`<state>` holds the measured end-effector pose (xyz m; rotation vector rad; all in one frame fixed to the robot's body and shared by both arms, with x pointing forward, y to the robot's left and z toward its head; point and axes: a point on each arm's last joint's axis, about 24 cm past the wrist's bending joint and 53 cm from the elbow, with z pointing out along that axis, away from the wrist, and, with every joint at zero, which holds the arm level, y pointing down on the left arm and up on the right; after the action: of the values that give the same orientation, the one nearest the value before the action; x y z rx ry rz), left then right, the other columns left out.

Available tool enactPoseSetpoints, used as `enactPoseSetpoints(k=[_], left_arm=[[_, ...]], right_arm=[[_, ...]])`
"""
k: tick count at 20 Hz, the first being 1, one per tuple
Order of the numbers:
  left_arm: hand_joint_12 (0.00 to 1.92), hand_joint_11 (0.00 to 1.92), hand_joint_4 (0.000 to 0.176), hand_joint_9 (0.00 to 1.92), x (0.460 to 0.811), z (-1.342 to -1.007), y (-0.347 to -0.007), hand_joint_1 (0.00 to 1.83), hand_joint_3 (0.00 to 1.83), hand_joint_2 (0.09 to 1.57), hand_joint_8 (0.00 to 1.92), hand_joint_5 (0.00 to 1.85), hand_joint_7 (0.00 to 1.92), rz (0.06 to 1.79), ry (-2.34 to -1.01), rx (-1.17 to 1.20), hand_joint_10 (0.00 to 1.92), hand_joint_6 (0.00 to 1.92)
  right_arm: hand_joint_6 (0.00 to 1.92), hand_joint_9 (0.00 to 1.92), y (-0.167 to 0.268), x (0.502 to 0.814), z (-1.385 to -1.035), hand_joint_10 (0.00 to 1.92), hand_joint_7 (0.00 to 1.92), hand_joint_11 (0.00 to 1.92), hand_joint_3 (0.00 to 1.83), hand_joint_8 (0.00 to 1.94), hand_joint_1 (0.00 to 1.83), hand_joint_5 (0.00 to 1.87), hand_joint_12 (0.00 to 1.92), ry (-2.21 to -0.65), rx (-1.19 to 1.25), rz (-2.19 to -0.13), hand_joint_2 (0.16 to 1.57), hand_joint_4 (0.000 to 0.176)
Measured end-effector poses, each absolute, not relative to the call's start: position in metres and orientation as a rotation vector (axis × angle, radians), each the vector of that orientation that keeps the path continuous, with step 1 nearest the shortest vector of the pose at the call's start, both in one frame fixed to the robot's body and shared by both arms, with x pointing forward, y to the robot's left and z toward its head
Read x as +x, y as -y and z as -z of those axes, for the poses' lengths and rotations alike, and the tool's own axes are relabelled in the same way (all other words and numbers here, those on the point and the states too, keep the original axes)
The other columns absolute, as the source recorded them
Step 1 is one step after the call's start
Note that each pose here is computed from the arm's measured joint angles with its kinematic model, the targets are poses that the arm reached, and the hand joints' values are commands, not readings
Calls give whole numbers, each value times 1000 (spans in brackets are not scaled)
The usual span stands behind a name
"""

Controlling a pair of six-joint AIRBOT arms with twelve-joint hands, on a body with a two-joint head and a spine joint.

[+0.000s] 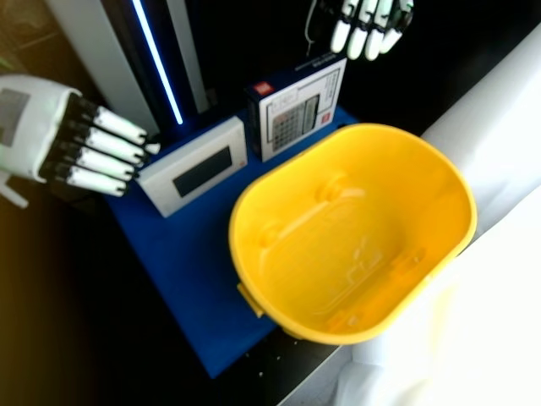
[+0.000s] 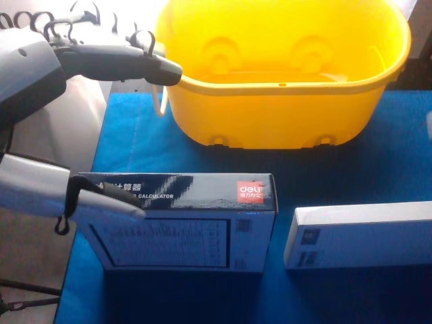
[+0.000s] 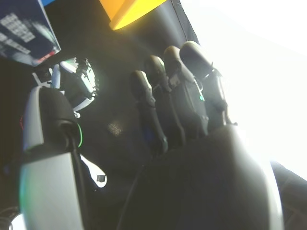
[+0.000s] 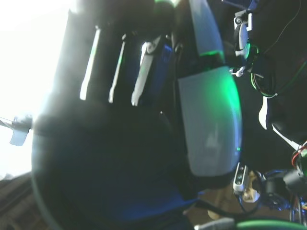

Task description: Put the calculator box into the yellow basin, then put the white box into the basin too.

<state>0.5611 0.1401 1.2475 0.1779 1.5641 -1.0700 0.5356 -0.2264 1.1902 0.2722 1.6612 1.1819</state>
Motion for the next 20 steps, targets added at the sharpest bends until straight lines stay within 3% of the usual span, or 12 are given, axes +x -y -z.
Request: enactPoseSetpoints(k=[3, 8, 9, 11, 12, 13, 14, 16, 18, 19, 20], left_arm=[[958, 0, 26, 252, 561, -1249, -140, 750, 2, 788, 5, 509, 366, 1073, -1558, 177, 141, 2], [1225, 0, 0, 373, 561, -1230, -134, 661, 4, 815, 11, 530, 434, 1091, -1609, 148, 154, 2], [1221, 0, 2, 367, 560, -1220, -134, 640, 0, 799, 3, 510, 421, 1088, -1640, 137, 142, 0], [1182, 0, 23, 369, 563, -1196, -137, 553, 8, 830, 7, 513, 436, 1069, -1713, 101, 128, 2], [1004, 0, 28, 318, 566, -1190, -141, 623, 6, 840, 5, 482, 387, 1062, -1728, 78, 94, 3], [998, 0, 37, 305, 570, -1186, -144, 610, 7, 852, 1, 461, 358, 1057, -1735, 57, 74, 0], [1060, 0, 10, 325, 573, -1183, -145, 649, 7, 865, 3, 469, 361, 1057, -1740, 43, 69, 4], [1094, 0, 8, 333, 579, -1174, -143, 655, 3, 862, 4, 490, 370, 1060, -1757, 24, 60, 9], [1148, 0, 13, 345, 582, -1156, -140, 608, 3, 871, 9, 514, 399, 1050, -1806, 14, 58, 10], [1132, 0, 0, 331, 583, -1148, -140, 659, 6, 886, 2, 513, 380, 1044, -1826, 9, 53, 7], [1169, 0, 0, 335, 584, -1135, -140, 677, 7, 895, 2, 522, 381, 1036, -1863, -11, 59, 9]], right_arm=[[11, 364, 227, 536, -1192, 12, 456, 0, 38, 2, 742, 399, 863, -1655, 268, -1182, 772, 0], [1, 366, 224, 535, -1183, 10, 457, 0, 32, 2, 743, 379, 863, -1665, 287, -1197, 775, 0], [9, 365, 224, 535, -1180, 9, 456, 0, 31, 1, 742, 400, 862, -1674, 292, -1193, 776, 0], [0, 366, 227, 538, -1167, 9, 457, 0, 28, 1, 743, 379, 862, -1708, 310, -1172, 776, 0], [0, 403, 228, 539, -1161, 19, 407, 0, 18, 2, 689, 370, 1039, -1719, 324, -1165, 779, 0], [0, 397, 229, 540, -1156, 14, 372, 0, 11, 2, 637, 364, 1132, -1730, 332, -1160, 776, 0], [0, 417, 229, 540, -1150, 22, 371, 0, 4, 3, 676, 357, 1177, -1744, 344, -1155, 764, 0], [0, 317, 232, 543, -1138, 9, 328, 0, 0, 0, 693, 344, 904, -1768, 365, -1140, 756, 0], [7, 361, 233, 544, -1126, 23, 364, 0, 0, 12, 685, 365, 1048, -1786, 395, -1134, 731, 0], [4, 339, 233, 544, -1121, 11, 346, 0, 1, 3, 715, 345, 995, -1797, 401, -1131, 750, 0], [11, 358, 232, 543, -1113, 16, 359, 0, 0, 6, 720, 366, 1028, -1817, 414, -1129, 744, 0]])
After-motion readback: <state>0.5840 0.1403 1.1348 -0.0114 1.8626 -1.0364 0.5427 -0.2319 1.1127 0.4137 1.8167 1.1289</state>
